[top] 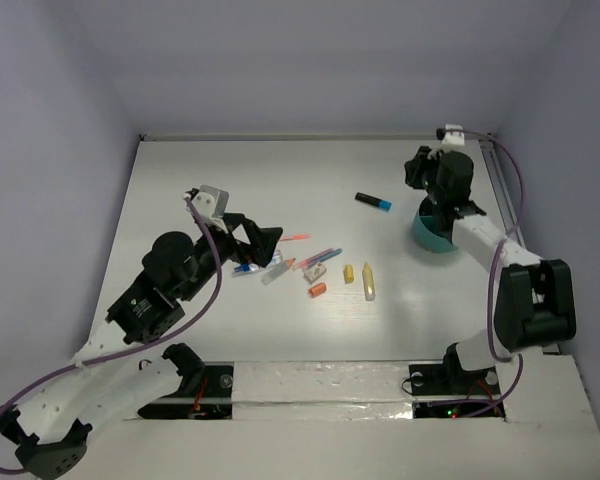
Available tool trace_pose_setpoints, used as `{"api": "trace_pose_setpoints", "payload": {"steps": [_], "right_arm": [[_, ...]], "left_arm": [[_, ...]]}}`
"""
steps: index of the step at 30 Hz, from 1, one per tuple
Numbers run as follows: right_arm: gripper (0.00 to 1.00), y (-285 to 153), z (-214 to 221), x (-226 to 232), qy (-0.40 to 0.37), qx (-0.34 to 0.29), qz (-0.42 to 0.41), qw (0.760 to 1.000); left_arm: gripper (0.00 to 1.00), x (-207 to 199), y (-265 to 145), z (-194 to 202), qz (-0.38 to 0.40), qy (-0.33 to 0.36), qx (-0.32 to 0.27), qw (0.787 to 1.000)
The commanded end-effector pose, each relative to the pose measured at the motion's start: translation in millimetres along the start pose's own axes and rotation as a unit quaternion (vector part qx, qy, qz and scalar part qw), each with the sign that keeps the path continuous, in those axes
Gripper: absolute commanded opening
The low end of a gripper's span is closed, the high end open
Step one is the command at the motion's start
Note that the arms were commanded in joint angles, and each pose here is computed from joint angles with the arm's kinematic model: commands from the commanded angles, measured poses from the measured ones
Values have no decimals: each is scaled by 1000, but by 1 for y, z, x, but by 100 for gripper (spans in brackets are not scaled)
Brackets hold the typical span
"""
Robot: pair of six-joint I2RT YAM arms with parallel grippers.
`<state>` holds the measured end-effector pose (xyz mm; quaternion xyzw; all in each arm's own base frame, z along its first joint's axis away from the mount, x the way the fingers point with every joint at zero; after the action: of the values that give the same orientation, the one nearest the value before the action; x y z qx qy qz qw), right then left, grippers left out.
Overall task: Sort the stationery into containers
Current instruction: Pick up the pen from the center of the board.
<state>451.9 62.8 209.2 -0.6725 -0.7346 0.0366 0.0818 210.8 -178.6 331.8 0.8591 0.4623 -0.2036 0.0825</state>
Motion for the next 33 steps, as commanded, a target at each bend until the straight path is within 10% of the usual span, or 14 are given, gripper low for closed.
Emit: {"api": "trace_pose_setpoints", "payload": {"steps": [1,16,33], "right_arm": [[33,19,20,41,1,125,-90,988],[78,74,103,92,-139,351,-218,900],[71,108,159,86,-270,416,-184,849]], "left_arm": [[97,-16,5,-13,26,-10,-6,1000],[97,-3,4,-15,-6,6,-15,1000],[97,6,0,-10,-15,21,-20,999]]}}
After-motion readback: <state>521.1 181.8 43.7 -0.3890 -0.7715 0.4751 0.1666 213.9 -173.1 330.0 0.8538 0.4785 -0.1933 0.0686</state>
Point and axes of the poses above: each gripper's point midway between its finger pads, its own y axis out along the fingers, its own x axis along the line the jaws close on, z = x × y, the point moved 1 cm from there along -y, back along the fingers, and after that the axes turned 8 degrees about -y, right-handed, at the moved point
